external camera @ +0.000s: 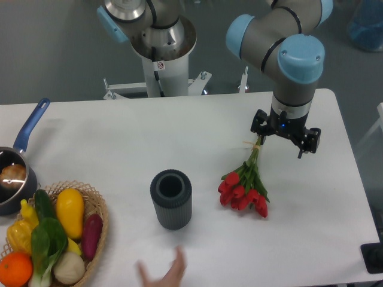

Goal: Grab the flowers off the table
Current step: 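Lower the open gripper down onto the green tulip stems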

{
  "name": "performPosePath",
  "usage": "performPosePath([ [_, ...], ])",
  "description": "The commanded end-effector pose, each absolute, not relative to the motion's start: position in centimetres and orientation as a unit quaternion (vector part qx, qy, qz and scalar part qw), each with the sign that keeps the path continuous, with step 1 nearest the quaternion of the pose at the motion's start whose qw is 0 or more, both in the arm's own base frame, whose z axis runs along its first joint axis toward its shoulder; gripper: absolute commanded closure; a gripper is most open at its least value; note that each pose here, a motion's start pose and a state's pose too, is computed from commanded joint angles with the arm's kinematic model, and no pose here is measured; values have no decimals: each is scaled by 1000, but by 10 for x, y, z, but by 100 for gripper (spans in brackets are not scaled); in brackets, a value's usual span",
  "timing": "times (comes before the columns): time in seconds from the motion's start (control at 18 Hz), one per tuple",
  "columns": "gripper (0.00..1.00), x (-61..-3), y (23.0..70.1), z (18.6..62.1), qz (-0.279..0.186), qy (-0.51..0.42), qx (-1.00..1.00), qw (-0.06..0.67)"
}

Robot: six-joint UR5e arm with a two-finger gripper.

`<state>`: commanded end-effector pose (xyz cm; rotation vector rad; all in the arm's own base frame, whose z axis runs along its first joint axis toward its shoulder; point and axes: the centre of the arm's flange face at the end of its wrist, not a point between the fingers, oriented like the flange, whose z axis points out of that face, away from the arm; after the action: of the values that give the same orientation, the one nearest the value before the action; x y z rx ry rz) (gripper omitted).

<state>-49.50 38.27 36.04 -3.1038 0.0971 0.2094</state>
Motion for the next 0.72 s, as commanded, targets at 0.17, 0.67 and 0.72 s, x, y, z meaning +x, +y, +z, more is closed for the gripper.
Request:
performPosePath([
  [0.17, 0, -494, 382, 359, 65, 30, -997, 14],
  [0.67, 0, -456, 360, 293, 1, 25, -1000, -17],
  [0.72, 0, -451, 358, 284, -8, 26, -999, -21],
])
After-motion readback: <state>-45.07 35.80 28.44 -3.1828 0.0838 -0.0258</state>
